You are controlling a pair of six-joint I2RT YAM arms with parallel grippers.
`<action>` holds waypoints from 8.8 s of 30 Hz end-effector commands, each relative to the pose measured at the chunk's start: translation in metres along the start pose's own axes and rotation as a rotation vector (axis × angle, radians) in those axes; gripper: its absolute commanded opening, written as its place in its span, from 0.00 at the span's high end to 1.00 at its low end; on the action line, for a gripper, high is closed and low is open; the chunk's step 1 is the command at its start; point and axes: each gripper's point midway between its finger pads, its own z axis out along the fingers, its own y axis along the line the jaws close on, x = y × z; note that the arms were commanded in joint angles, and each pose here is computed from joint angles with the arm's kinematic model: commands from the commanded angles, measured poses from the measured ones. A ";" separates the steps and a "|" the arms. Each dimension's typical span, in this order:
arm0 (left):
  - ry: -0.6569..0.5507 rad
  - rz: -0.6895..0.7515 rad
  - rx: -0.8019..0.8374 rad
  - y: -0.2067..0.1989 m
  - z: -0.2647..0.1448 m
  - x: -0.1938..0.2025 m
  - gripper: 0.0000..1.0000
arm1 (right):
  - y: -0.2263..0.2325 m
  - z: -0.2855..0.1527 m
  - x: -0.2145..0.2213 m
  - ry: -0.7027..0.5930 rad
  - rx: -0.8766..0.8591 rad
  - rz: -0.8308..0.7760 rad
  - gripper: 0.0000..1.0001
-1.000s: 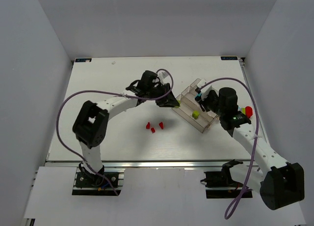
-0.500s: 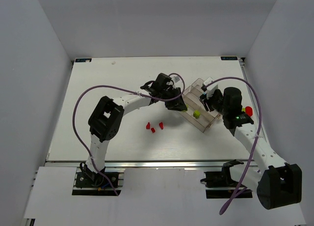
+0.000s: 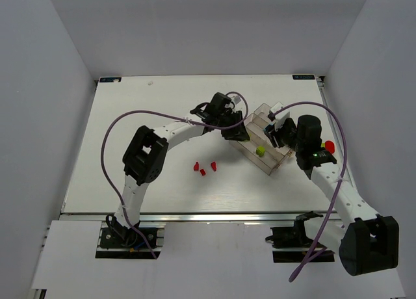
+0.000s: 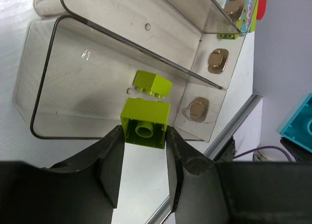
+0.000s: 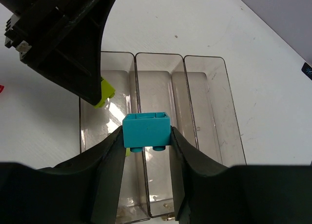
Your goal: Sort the legos into containers by color
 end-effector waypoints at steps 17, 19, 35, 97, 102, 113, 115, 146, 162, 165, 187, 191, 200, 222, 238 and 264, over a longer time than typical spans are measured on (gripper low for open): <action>-0.056 0.093 0.060 -0.042 -0.019 -0.030 0.25 | 0.003 0.014 0.020 0.070 -0.040 0.120 1.00; -0.074 0.110 0.084 -0.051 -0.026 -0.034 0.25 | 0.003 0.020 0.038 0.159 -0.044 0.168 1.00; -0.220 0.407 -0.202 0.005 -0.161 0.004 0.10 | -0.013 0.043 0.073 0.304 0.019 0.231 0.69; -0.348 0.429 -0.552 0.088 -0.245 0.050 0.16 | -0.165 -0.081 0.187 0.431 -0.450 -0.474 0.11; -0.330 0.429 -0.557 0.092 -0.241 0.052 0.16 | -0.163 -0.079 0.198 0.415 -0.492 -0.460 0.11; -0.298 0.424 -0.572 0.099 -0.233 0.055 0.16 | -0.178 -0.082 0.226 0.493 -0.500 -0.500 0.11; -0.293 0.425 -0.573 0.100 -0.232 0.055 0.16 | -0.185 -0.082 0.229 0.507 -0.498 -0.511 0.11; -0.237 0.396 -0.588 0.116 -0.219 0.057 0.15 | -0.194 -0.063 0.260 0.525 -0.570 -0.554 0.12; -0.227 0.389 -0.578 0.117 -0.217 0.057 0.15 | -0.174 -0.055 0.264 0.512 -0.637 -0.596 0.11; -0.225 0.387 -0.577 0.116 -0.217 0.058 0.15 | -0.173 -0.055 0.265 0.516 -0.645 -0.608 0.11; -0.239 0.382 -0.554 0.112 -0.220 0.055 0.15 | -0.172 -0.075 0.247 0.503 -0.584 -0.617 0.89; -0.243 0.386 -0.513 0.104 -0.219 0.055 0.15 | -0.179 -0.084 0.221 0.469 -0.489 -0.585 0.94; -0.245 0.393 -0.387 0.079 -0.214 0.056 0.15 | -0.170 -0.106 0.186 0.450 -0.347 -0.572 0.97; -0.253 0.229 0.289 -0.066 -0.189 0.024 0.09 | -0.032 -0.114 0.025 -0.041 -0.301 -0.498 0.99; -0.230 0.181 0.506 -0.116 -0.182 0.017 0.02 | 0.023 -0.096 -0.028 -0.137 -0.358 -0.233 1.00; -0.111 0.104 0.494 -0.140 -0.142 0.026 0.02 | 0.057 -0.043 -0.049 -0.016 -0.309 -0.258 1.00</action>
